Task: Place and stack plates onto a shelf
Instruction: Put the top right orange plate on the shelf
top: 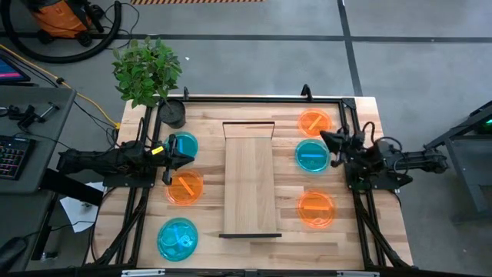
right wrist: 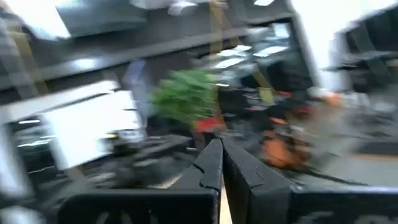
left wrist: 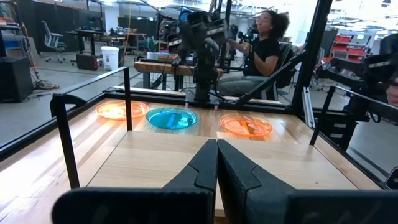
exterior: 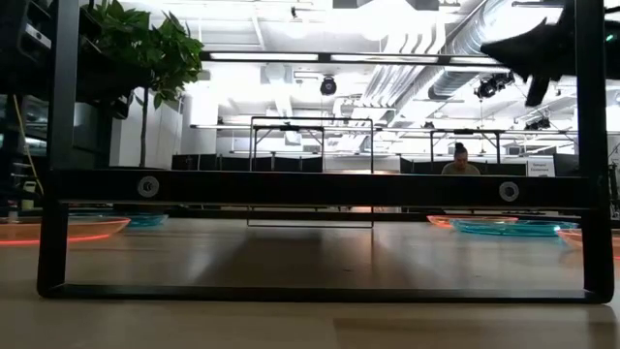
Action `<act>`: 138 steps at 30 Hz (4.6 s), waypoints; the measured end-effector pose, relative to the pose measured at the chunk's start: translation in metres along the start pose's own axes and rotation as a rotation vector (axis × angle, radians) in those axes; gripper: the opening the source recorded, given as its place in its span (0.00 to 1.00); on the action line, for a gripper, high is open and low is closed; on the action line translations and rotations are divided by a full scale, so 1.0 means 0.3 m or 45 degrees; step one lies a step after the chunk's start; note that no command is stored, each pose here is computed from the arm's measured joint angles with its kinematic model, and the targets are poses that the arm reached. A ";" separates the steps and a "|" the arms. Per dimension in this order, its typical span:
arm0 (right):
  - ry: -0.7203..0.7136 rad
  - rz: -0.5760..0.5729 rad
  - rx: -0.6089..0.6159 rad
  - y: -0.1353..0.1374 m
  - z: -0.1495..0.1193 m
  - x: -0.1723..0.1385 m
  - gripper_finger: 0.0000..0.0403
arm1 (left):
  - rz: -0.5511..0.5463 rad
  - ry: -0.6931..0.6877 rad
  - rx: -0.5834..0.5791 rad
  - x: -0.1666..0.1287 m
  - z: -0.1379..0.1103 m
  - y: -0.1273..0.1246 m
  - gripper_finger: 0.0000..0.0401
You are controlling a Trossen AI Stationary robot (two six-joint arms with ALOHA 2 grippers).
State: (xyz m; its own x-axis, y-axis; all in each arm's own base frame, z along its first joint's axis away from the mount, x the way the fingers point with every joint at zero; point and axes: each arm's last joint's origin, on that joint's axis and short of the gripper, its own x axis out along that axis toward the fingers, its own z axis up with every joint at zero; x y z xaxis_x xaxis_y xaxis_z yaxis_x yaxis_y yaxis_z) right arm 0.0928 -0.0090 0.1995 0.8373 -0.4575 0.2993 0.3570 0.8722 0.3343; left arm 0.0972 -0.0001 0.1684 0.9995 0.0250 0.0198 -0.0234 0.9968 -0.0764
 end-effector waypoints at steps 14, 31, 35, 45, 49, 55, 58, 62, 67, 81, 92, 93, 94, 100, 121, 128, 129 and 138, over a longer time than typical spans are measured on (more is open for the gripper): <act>0.683 -0.812 -0.202 -0.086 -0.023 0.172 0.32 | 0.000 0.000 0.000 0.000 0.000 0.000 0.00; 1.112 -0.958 -0.003 -0.324 -0.210 0.322 0.46 | 0.000 0.000 0.000 0.000 0.000 0.000 0.00; 1.140 -0.964 0.004 -0.339 -0.242 0.334 0.46 | 0.000 -0.001 0.000 0.000 0.000 0.000 0.00; 1.338 -0.911 -0.159 -0.342 -0.284 0.426 0.46 | 0.000 -0.001 0.000 0.000 0.000 0.000 0.00; 1.443 -0.983 -0.227 -0.354 -0.298 0.441 0.46 | 0.000 -0.001 0.000 0.000 0.000 0.000 0.00; 1.479 -1.051 -0.274 -0.367 -0.322 0.440 0.45 | 0.000 -0.001 0.000 0.000 0.000 0.000 0.00; 1.471 -1.066 -0.289 -0.370 -0.325 0.442 0.41 | 0.000 0.000 0.000 0.000 0.000 0.000 0.00; 1.472 -1.089 -0.308 -0.375 -0.325 0.439 0.29 | 0.000 0.000 0.000 0.000 0.000 0.000 0.00; 1.483 -1.121 -0.332 -0.382 -0.323 0.432 0.03 | 0.000 -0.001 0.000 0.000 0.000 0.000 0.00; 1.461 -0.955 -0.340 -0.264 -0.206 0.410 0.00 | 0.000 0.000 0.000 0.000 0.000 0.000 0.00; 1.077 -0.756 -0.377 -0.068 -0.007 0.360 0.00 | 0.000 0.000 0.000 0.000 0.000 0.000 0.00; 1.050 -0.745 -0.383 -0.056 0.007 0.354 0.00 | 0.000 -0.001 0.000 0.000 0.000 0.000 0.00; 1.039 -0.740 -0.390 -0.047 0.017 0.344 0.00 | 0.000 0.000 0.000 0.000 0.000 0.000 0.00; 1.150 -0.820 -0.300 -0.053 0.005 0.302 0.00 | 0.001 0.000 0.000 0.000 0.000 0.000 0.00; 0.828 -1.669 0.099 -0.326 -0.163 0.128 0.55 | 0.000 0.000 0.000 0.000 0.000 0.000 0.00; 0.678 -1.664 0.276 -0.382 -0.183 0.098 0.49 | 0.000 0.000 0.000 0.000 0.000 0.000 0.00; 0.664 -1.658 0.293 -0.387 -0.187 0.094 0.48 | 0.000 0.000 0.000 0.000 0.000 0.000 0.00; 0.593 -1.598 0.418 -0.409 -0.209 0.065 0.43 | 0.000 0.000 0.000 0.000 0.000 0.000 0.00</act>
State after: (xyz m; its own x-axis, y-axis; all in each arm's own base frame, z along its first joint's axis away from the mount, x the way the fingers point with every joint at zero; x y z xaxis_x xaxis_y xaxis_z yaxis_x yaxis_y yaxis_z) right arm 0.0913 -0.1141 0.1083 0.1124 -0.7434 -0.6593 0.9105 -0.1886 0.3680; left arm 0.0972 -0.0001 0.1684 0.9995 0.0250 0.0199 -0.0234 0.9968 -0.0764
